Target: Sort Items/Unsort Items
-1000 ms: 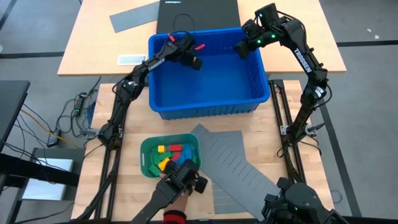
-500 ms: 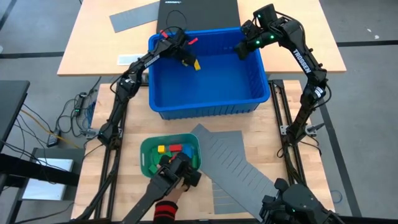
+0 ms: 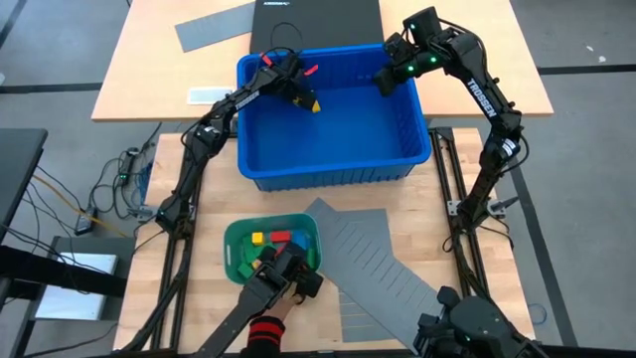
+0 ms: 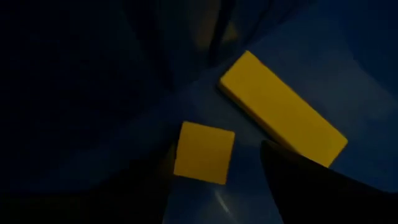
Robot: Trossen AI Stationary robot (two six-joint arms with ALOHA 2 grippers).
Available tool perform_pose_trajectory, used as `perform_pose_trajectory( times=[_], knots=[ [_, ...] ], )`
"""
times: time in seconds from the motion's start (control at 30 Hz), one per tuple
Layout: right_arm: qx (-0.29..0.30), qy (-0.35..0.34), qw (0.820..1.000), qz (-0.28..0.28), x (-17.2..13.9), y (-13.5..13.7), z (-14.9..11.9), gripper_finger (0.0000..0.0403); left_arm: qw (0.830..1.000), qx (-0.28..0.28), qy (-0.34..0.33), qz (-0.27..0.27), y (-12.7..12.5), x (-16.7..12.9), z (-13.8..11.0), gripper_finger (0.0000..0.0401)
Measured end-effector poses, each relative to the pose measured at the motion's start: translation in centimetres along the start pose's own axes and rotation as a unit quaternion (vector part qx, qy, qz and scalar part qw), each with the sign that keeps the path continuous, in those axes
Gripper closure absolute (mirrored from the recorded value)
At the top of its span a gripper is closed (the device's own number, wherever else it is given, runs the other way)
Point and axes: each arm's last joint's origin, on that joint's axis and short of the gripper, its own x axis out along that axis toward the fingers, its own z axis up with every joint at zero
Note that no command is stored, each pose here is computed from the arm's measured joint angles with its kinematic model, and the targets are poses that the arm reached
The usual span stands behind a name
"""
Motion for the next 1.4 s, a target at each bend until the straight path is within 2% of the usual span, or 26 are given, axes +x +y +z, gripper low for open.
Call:
perform_pose_trajectory(
  times=[0.33,0.43,0.6,0.8,0.93,1.03,1.2,1.3,1.4],
  knots=[
    [-0.001,0.001,1.0,0.001,0.1,0.1,0.0,0.0401,0.999,0.014,0.025,-0.018,-0.1,1.1,-0.8,0.0166],
    [-0.001,0.001,1.0,0.001,0.1,0.1,0.0,0.04,0.999,0.017,0.036,0.003,0.0,1.2,-1.0,0.0192],
    [-0.001,0.001,1.0,0.001,0.1,0.1,0.0,0.0401,0.999,0.017,0.027,0.005,-0.2,1.0,-0.8,0.0272],
    [-0.001,0.001,1.0,0.001,0.1,0.1,0.0,0.0401,1.0,0.019,0.016,0.0,-0.4,-0.2,-0.3,0.0274],
    [-0.002,0.0,1.0,0.001,0.1,0.1,0.0,0.0401,1.0,0.017,-0.009,-0.004,-0.5,-3.1,0.8,0.0274],
    [-0.004,-0.006,1.0,0.001,0.1,0.1,0.1,0.04,0.999,0.004,-0.034,-0.024,-0.6,-6.5,1.8,0.0274],
    [-0.014,-0.02,1.0,0.001,0.0,0.1,0.4,0.0401,0.993,0.013,-0.069,-0.096,-2.3,-14.2,2.7,0.0274],
    [-0.023,-0.03,0.999,0.0,0.0,0.1,0.6,0.0401,0.989,0.026,-0.083,-0.121,-3.8,-19.0,2.4,0.0274],
    [-0.028,-0.04,0.999,0.0,0.0,0.1,0.8,0.0401,0.985,0.044,-0.068,-0.15,-5.4,-23.0,1.1,0.0274]
  ],
)
